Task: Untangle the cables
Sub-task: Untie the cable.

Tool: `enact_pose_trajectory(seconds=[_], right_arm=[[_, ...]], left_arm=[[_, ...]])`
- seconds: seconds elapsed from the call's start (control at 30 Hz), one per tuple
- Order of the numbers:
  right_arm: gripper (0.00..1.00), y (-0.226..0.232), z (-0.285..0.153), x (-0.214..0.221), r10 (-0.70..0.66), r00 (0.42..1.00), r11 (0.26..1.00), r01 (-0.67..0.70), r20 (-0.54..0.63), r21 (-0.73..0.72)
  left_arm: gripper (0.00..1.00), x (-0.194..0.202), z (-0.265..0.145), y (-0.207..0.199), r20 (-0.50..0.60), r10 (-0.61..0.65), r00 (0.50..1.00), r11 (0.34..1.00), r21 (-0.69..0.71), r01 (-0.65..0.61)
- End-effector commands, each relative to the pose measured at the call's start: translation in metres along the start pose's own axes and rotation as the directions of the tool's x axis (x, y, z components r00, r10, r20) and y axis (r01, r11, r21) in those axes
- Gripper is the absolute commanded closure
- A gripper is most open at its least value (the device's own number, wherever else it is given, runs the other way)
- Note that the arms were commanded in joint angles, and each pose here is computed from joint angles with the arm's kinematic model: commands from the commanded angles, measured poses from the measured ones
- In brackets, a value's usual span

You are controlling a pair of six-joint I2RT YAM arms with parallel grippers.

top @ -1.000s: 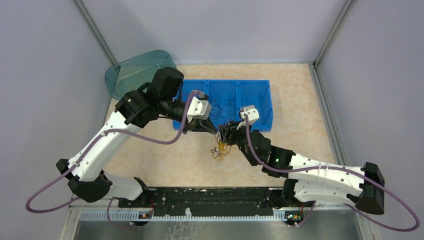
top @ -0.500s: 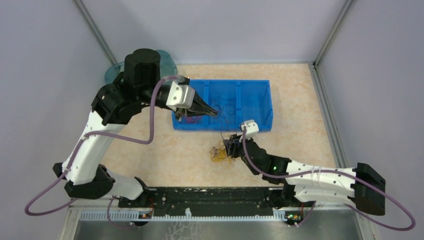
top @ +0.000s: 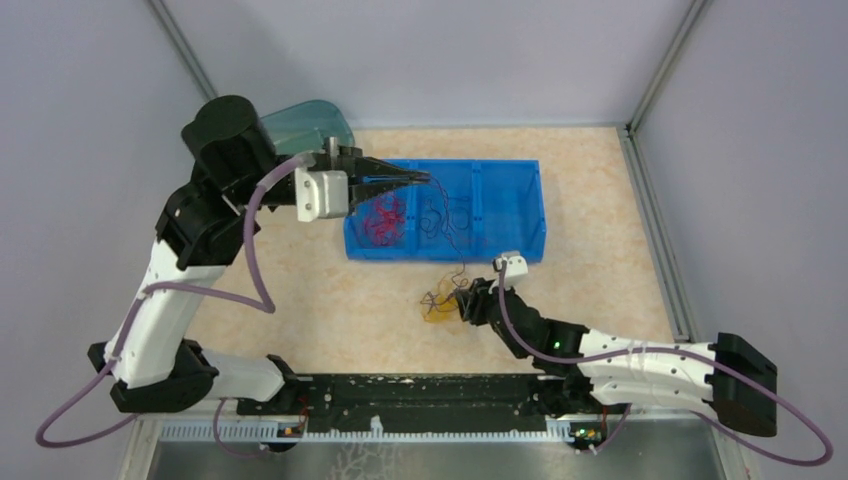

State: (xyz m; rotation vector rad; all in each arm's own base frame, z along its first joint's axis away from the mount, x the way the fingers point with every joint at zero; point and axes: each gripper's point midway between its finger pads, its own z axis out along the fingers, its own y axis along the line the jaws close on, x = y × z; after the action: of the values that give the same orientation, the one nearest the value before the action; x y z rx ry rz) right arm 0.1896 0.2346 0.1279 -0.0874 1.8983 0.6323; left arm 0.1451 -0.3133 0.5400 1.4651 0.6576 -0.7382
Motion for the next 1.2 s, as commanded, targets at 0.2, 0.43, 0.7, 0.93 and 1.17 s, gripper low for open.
enact_pose_trajectory(seconds=[0.2, 0.43, 0.7, 0.93, 1.17], right_arm=[[0.58, 0.019, -0.001, -0.022, 0.078, 0.996, 0.995, -0.075, 0.050, -0.065], [0.58, 0.026, -0.002, -0.027, 0.080, 0.995, 0.993, -0.075, 0.052, -0.086], [0.57, 0.045, 0.000, -0.042, 0.067, 0.996, 0.990, -0.060, 0.058, -0.127], [0.49, 0.086, -0.012, -0.064, 0.059, 0.997, 0.954, -0.039, 0.058, -0.296], [0.40, 0.132, -0.032, -0.078, -0.022, 0.990, 0.859, 0.089, 0.136, -0.505]], left_arm=[[1.00, -0.086, -0.025, 0.053, 0.132, 0.444, 0.886, 0.874, -0.281, -0.396], [1.00, -0.139, -0.052, 0.074, 0.124, 0.686, 0.717, 0.672, -0.484, -0.560], [1.00, -0.170, -0.067, 0.085, 0.109, 0.745, 0.658, 0.596, -0.554, -0.582], [1.00, -0.171, -0.070, 0.081, 0.095, 0.761, 0.642, 0.578, -0.550, -0.603], [1.00, -0.167, -0.070, 0.081, 0.066, 0.770, 0.635, 0.562, -0.541, -0.626]])
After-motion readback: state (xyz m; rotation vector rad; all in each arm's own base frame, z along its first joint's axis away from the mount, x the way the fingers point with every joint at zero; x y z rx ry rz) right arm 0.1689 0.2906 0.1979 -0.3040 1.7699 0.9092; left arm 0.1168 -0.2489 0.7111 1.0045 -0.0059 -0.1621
